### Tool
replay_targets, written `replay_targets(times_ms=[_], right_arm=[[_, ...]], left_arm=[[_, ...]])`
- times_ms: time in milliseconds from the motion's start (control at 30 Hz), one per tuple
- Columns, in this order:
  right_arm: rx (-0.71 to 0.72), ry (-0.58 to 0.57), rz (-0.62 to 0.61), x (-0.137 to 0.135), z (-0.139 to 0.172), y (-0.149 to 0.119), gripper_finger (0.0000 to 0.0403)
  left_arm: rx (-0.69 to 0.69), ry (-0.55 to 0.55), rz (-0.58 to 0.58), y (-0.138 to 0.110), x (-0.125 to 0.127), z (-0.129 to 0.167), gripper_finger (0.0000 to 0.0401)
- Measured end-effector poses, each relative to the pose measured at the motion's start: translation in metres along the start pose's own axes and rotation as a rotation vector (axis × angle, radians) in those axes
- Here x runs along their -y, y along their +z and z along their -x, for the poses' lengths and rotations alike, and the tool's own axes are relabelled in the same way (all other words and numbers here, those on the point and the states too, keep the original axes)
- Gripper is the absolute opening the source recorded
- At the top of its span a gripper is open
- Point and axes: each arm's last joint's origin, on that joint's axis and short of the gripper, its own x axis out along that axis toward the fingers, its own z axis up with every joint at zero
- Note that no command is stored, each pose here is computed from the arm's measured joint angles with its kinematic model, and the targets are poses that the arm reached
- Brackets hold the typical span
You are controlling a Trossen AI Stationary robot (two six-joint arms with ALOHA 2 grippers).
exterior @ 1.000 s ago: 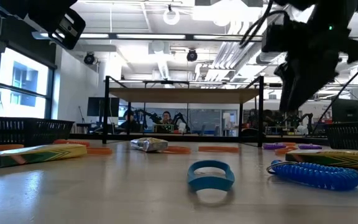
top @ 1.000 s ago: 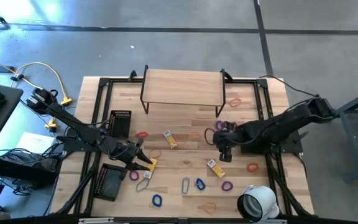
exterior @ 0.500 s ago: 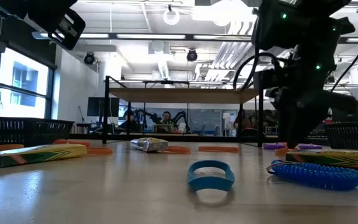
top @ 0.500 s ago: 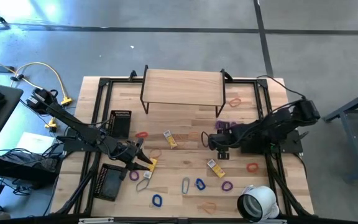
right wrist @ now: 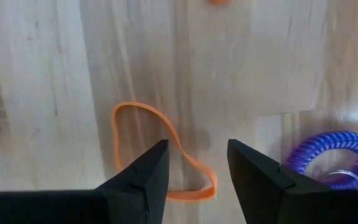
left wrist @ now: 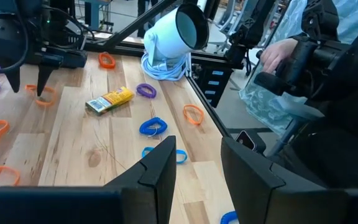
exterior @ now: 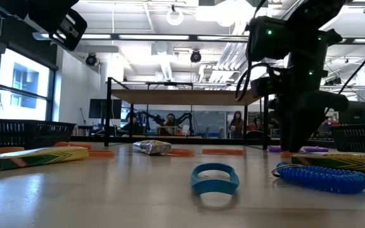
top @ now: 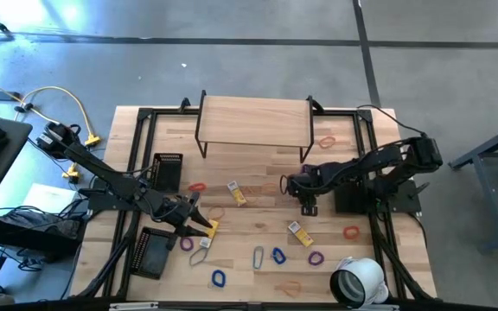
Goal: Pick & Place Office Desk Supplies
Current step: Put the orange rubber band into the top right black bin
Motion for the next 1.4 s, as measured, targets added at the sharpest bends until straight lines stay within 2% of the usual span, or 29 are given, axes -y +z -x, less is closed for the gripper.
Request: replay_targets(times_ms=[400,733,867,1067,1267,1400], right_arm=[[0.021,0.006,0.058,-0.003,0.0,0.002,0.0151],[-0.044,0.004,0.096,-0.005,-0.021,0.003,0.015],[-0.049,0.004,0.098,-0.005,-0.021,0.003,0.012],[-0.038,-0.014,0.153,-0.008,-0.017,0.001,0.0013],[-0.005,-0.106,0.201,-0.018,-0.004,0.002,0.0003],[0.009,-0.167,0.187,-0.027,0.022,0.008,0.0003]], left_arm=[[-0.004,-0.013,-0.002,-0.001,0.002,0.0,0.0123],[-0.006,-0.012,-0.003,-0.001,0.002,0.0,0.0123],[-0.005,-0.011,-0.003,-0.001,0.002,0.0,0.0123],[-0.005,-0.011,-0.003,-0.001,0.002,0.0,0.0123],[-0.005,-0.01,-0.003,-0.001,0.002,0.0,0.0123],[-0.005,-0.01,-0.003,-0.001,0.002,0.0,0.0123]])
